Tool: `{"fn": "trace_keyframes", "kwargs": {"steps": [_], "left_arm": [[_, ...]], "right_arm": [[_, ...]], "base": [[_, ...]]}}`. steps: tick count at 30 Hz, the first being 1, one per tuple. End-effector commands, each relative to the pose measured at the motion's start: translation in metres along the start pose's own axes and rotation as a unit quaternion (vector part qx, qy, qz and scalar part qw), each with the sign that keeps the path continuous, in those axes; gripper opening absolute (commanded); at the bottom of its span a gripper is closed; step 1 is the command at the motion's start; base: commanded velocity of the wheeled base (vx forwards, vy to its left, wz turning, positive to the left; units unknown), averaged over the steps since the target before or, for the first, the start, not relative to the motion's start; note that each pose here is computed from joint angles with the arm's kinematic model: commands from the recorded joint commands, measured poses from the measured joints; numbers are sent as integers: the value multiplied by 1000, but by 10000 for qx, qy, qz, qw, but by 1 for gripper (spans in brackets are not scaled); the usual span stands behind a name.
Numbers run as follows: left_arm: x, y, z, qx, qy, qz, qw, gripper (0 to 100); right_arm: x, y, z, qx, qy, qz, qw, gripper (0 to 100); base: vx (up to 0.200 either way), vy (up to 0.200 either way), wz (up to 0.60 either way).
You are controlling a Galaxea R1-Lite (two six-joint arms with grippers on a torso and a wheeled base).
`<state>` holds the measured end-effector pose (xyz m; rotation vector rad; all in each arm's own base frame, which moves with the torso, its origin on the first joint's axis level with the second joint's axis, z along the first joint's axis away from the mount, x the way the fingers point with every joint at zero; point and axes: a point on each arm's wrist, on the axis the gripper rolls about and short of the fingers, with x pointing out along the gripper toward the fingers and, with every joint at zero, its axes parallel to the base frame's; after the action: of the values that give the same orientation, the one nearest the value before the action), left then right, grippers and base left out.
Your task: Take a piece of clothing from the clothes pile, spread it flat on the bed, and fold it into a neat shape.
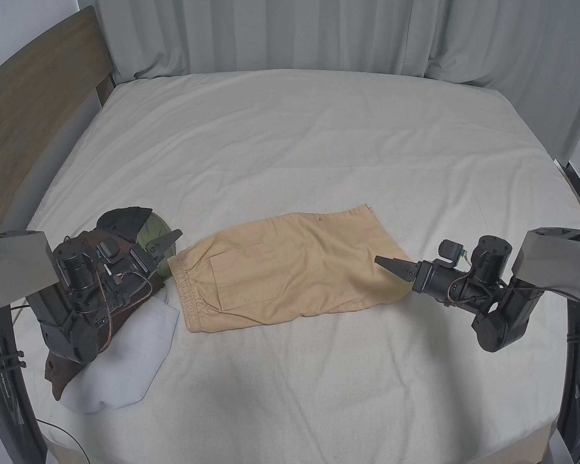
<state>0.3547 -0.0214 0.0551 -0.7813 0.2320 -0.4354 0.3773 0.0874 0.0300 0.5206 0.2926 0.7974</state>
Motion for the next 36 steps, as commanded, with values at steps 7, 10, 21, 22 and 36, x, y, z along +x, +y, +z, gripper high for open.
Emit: {"fn": "trace_keyframes", "kwargs": {"steps": [7, 10, 21, 22, 36], "left_arm": [[-17, -54, 13, 282, -76, -650, 9975, 100], [-23, -71, 21, 382, -194, -865, 9953, 100], [-36, -108, 19, 866, -250, -1316, 9872, 100], [-37, -110, 19, 932, -253, -1341, 9863, 100], [-39, -114, 16, 1344, -277, -1381, 9809, 100]], "right_arm": [[-7, -8, -28, 123, 300, -142, 9994, 100], [-9, -12, -30, 115, 311, -191, 9993, 100], [-14, -18, -44, 278, 500, -324, 9978, 100], [-15, -20, -47, 306, 528, -349, 9975, 100], [-18, -33, -61, 288, 678, -503, 9960, 100]], "base": [[0, 0, 0], [0, 0, 0], [0, 0, 0], [0, 0, 0], [0, 0, 0]]}}
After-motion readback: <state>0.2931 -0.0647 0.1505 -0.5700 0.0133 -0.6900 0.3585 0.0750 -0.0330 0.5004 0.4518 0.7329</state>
